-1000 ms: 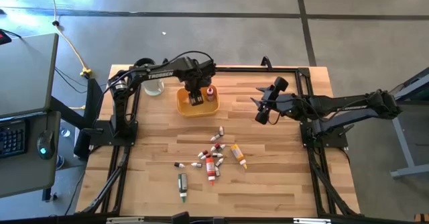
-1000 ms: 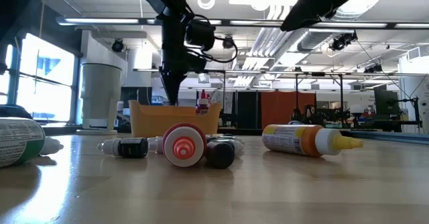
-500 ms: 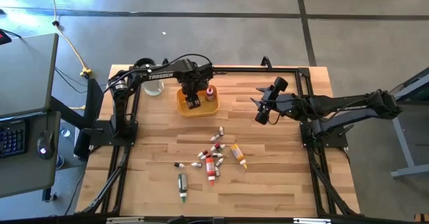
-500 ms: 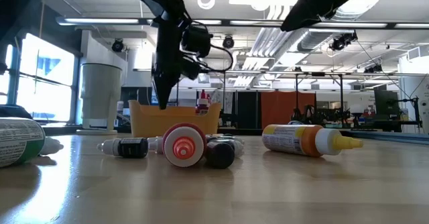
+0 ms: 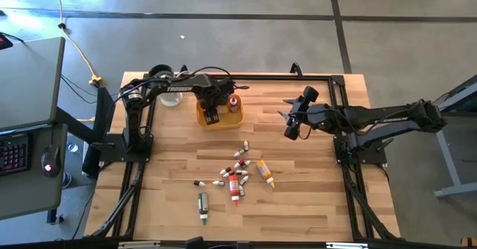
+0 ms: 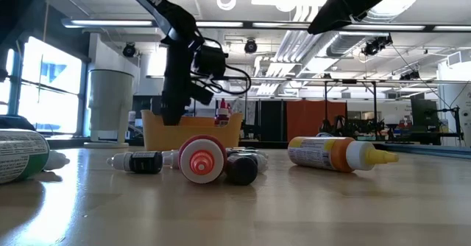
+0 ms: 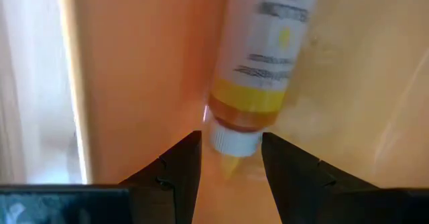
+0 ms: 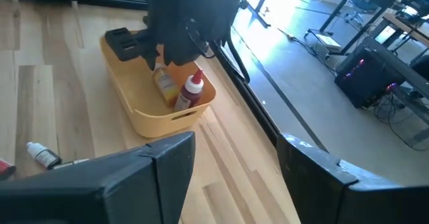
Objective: Pick & Place food coloring
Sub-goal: Put the large yellow food coloring bottle into the yellow bin
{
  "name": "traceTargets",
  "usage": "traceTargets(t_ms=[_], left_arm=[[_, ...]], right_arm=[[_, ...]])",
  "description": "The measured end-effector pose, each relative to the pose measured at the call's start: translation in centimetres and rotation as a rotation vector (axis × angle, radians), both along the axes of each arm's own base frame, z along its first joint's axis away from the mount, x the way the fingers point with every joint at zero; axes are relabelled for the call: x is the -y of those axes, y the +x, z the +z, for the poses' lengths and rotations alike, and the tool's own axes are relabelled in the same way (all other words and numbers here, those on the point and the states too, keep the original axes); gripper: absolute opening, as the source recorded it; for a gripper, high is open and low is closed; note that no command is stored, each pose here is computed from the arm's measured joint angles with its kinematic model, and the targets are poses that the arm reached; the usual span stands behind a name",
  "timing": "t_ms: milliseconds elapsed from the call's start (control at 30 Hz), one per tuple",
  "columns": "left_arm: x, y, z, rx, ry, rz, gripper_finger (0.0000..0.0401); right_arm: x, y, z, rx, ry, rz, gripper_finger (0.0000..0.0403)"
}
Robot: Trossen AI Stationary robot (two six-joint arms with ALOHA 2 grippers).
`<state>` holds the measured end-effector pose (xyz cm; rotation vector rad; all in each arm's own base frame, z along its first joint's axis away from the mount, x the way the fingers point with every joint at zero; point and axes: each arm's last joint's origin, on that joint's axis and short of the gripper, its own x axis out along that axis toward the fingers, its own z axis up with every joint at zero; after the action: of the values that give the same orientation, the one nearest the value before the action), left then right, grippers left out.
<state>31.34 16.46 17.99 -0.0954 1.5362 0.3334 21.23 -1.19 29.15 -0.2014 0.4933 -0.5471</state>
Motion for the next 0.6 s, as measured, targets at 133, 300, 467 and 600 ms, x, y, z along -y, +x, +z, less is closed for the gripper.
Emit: traceTargets(t_ms=[133, 300, 467, 600], left_arm=[[0.2, -0.2, -0.8, 0.008, -0.008, -0.005, 0.0154], [0.4, -0.6, -1.7, -0.010, -0.012, -0.039, 0.0133], [0.6, -0.5, -1.5, -0.033, 0.024, -0.062, 0.0099], [1.0, -0.6, -0.6, -0.046, 0.038, -0.075, 0.0099]], right_arm=[[0.0, 0.0, 0.0, 0.000, 0.000, 0.000, 0.0206], [0.0, 0.0, 0.0, 0.001, 0.000, 0.000, 0.0206], [0.0, 0.0, 0.0, 0.001, 0.003, 0.005, 0.0206], [-0.1, 0.1, 0.0, 0.005, 0.023, 0.043, 0.0206]])
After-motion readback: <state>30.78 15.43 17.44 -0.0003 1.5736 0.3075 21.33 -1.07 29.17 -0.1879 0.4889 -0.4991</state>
